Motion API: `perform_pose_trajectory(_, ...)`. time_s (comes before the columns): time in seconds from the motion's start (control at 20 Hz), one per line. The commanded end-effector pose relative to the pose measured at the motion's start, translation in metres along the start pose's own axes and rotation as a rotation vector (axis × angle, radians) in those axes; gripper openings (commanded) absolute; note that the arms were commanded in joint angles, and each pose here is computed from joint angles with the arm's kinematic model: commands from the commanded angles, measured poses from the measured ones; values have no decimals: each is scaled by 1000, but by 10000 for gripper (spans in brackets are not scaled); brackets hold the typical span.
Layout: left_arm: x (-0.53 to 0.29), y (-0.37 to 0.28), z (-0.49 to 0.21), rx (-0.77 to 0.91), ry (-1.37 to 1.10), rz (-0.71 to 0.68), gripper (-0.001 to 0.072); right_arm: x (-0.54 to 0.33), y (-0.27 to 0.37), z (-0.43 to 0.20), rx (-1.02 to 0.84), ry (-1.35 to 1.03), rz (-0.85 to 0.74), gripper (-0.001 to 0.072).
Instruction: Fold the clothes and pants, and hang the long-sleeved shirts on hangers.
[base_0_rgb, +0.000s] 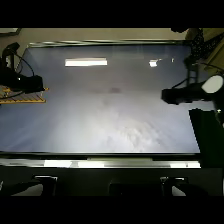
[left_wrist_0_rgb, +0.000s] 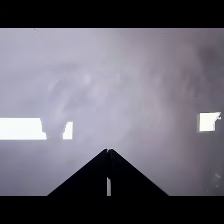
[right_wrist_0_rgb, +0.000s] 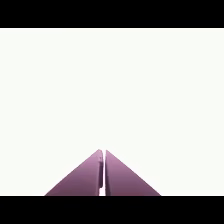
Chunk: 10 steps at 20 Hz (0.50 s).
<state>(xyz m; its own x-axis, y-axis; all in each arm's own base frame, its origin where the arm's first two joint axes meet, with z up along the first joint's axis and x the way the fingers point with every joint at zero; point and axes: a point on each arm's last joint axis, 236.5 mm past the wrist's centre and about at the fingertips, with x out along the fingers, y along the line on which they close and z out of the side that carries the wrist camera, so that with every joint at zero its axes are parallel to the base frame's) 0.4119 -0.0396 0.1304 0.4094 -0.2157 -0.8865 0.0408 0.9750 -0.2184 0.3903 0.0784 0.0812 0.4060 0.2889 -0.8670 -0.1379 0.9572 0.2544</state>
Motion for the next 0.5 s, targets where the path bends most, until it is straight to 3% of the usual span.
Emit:
perform_pose_trajectory(0.0, 10, 4, -23, 6, -8, 14, 19, 10, 48, -22, -166, 74, 20, 43)
perform_pose_trajectory(0.45, 23, 12, -41, -7, 69, 31, 20, 10, 44, -24, -186, 85, -3, 53)
